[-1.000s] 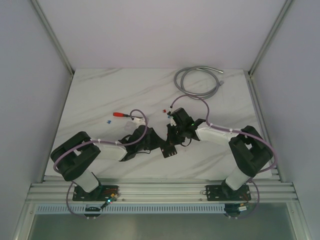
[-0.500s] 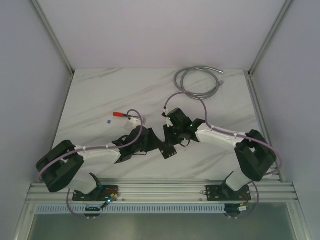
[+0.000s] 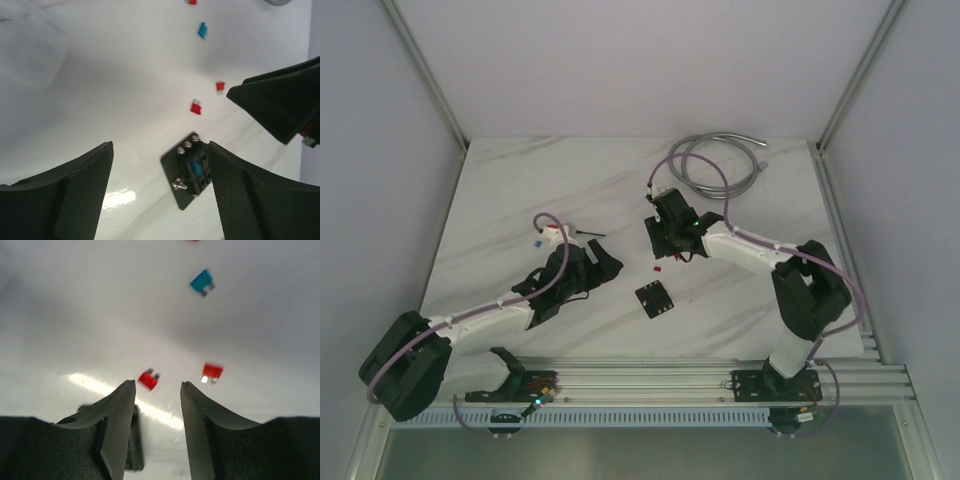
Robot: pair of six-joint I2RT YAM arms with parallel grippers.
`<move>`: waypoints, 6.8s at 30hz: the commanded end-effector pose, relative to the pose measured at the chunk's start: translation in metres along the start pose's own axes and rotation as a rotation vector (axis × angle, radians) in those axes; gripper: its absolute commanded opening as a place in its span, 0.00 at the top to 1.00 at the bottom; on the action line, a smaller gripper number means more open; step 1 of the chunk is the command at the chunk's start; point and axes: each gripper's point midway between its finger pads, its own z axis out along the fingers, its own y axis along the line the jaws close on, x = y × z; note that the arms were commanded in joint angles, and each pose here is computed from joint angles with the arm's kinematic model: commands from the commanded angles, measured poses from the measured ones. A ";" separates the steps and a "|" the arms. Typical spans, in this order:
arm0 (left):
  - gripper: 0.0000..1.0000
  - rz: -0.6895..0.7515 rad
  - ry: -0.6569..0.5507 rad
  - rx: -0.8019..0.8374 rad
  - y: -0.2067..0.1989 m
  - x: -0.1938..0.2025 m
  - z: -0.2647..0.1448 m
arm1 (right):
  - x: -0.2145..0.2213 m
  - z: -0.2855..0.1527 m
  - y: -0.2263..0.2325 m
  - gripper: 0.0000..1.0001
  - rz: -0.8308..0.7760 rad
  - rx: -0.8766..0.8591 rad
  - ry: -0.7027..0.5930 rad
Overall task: Snap on the fuse box
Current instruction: Install the fuse at the fuse box base, then pick up the fuse from the center of the board.
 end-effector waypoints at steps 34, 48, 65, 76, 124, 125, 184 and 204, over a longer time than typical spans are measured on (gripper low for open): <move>0.00 -0.027 -0.013 -0.088 0.056 -0.011 -0.010 | -0.029 0.096 -0.033 0.56 -0.408 -0.202 0.021; 0.00 -0.029 -0.010 -0.087 0.055 -0.010 -0.010 | -0.028 0.112 -0.046 0.61 -0.374 -0.123 0.050; 0.00 -0.031 -0.004 -0.081 0.053 -0.010 -0.009 | -0.018 0.101 -0.054 0.66 -0.302 -0.065 0.125; 0.00 -0.035 0.004 -0.074 0.052 -0.008 -0.009 | -0.013 0.097 -0.059 0.63 -0.230 0.005 0.174; 0.00 -0.032 0.023 -0.063 0.047 -0.007 -0.007 | 0.001 0.087 -0.052 0.60 -0.290 -0.064 0.303; 0.00 -0.032 0.022 -0.063 0.047 -0.008 -0.007 | 0.003 0.087 -0.051 0.60 -0.290 -0.067 0.308; 0.54 0.084 -0.203 0.304 -0.065 -0.028 0.011 | -0.060 -0.045 0.066 0.79 0.435 -0.314 -0.320; 0.63 0.140 -0.243 0.349 -0.083 -0.036 0.011 | -0.046 -0.050 0.081 0.79 0.487 -0.398 -0.296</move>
